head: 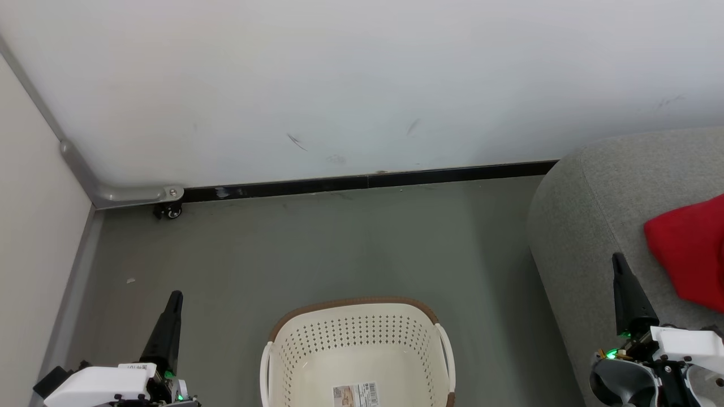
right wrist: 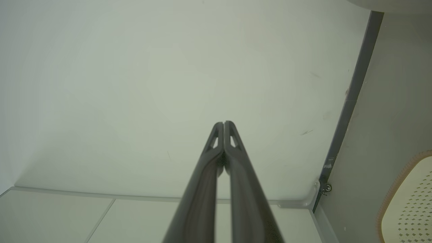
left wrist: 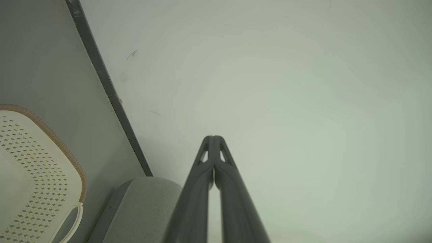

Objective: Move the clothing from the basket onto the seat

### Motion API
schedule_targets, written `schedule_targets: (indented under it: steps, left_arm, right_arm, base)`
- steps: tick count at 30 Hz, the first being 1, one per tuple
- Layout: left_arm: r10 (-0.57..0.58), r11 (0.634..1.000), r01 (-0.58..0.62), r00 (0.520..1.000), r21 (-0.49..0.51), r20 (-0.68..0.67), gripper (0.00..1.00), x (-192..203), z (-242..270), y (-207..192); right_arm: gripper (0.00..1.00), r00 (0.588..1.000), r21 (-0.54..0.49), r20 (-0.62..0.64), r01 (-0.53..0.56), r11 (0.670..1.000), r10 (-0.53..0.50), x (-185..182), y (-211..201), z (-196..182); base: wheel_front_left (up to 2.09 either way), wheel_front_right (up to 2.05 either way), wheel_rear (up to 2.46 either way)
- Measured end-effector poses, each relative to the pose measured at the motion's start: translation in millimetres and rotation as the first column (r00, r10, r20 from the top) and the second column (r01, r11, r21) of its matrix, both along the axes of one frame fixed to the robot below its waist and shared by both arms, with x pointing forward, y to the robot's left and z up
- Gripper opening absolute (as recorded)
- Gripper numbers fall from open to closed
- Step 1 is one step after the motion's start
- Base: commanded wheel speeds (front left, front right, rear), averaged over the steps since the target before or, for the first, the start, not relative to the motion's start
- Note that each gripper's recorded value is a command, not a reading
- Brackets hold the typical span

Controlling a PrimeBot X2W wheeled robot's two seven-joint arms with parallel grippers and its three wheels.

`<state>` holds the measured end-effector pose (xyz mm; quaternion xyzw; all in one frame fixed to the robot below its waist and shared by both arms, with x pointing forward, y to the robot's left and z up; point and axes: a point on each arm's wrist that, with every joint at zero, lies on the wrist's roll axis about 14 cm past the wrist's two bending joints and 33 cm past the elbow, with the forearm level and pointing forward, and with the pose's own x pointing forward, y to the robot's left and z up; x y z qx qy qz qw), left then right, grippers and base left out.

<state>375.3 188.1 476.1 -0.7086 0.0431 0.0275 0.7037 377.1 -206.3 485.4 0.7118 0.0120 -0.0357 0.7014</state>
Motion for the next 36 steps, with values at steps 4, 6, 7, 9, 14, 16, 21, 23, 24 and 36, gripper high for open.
schedule_targets:
  steps: [4,6,7,9,14,16,21,23,24,36]
  left_arm:
    - [0.0,1.0,0.0,1.0,0.0,0.0,0.0,0.0,-0.1,0.1]
    - [0.001,1.0,-0.001,1.0,0.0,0.0,0.0,0.0,-0.1,0.2]
    - [0.0,1.0,0.0,1.0,0.0,0.0,0.0,0.0,-0.1,0.2]
    - [0.001,1.0,-0.001,1.0,0.0,0.0,0.0,0.0,0.0,0.2]
    - [0.001,1.0,-0.001,1.0,0.0,0.0,0.0,0.0,0.0,0.2]
    - [0.001,1.0,-0.001,1.0,0.0,0.0,0.0,0.1,0.0,0.2]
    - [0.001,1.0,-0.001,1.0,0.0,0.0,0.0,0.1,0.1,0.2]
    - [0.001,1.0,-0.001,1.0,0.0,0.0,0.0,0.1,0.1,0.2]
    - [0.001,1.0,-0.001,1.0,0.0,0.0,0.0,0.1,0.1,0.2]
    - [0.001,1.0,-0.001,1.0,-0.001,0.001,0.0,0.1,0.3,0.3]
  right_arm:
    - [0.0,1.0,0.001,0.0,0.001,1.0,-0.001,0.0,0.1,0.0]
    - [0.0,1.0,0.001,0.0,0.0,1.0,0.0,0.0,0.3,0.0]
    - [0.0,1.0,0.001,0.0,0.0,1.0,0.0,0.0,0.4,-0.1]
    - [0.0,1.0,0.002,0.0,-0.003,1.0,0.003,0.0,0.7,-0.1]
    - [0.0,1.0,0.002,0.0,-0.002,1.0,0.002,0.0,0.6,-0.1]
    - [0.0,1.0,0.003,0.0,-0.002,1.0,0.002,0.0,0.6,-0.1]
    - [0.0,1.0,0.004,0.0,-0.001,1.0,0.001,0.0,0.6,-0.1]
    - [0.0,1.0,0.005,0.0,-0.001,1.0,0.001,0.0,0.9,-0.2]
    - [0.0,1.0,0.006,0.0,-0.001,1.0,0.001,0.0,1.0,-0.2]
    - [0.0,1.0,0.007,0.0,0.001,1.0,-0.001,0.0,0.7,-0.3]
  base:
    - [0.0,0.0,0.0]
    - [0.0,0.0,0.0]
    - [0.0,0.0,0.0]
    - [0.0,0.0,0.0]
    - [0.0,0.0,0.0]
    - [0.0,0.0,0.0]
    - [0.0,0.0,0.0]
    - [0.0,0.0,0.0]
    - [0.0,0.0,0.0]
    - [0.0,0.0,0.0]
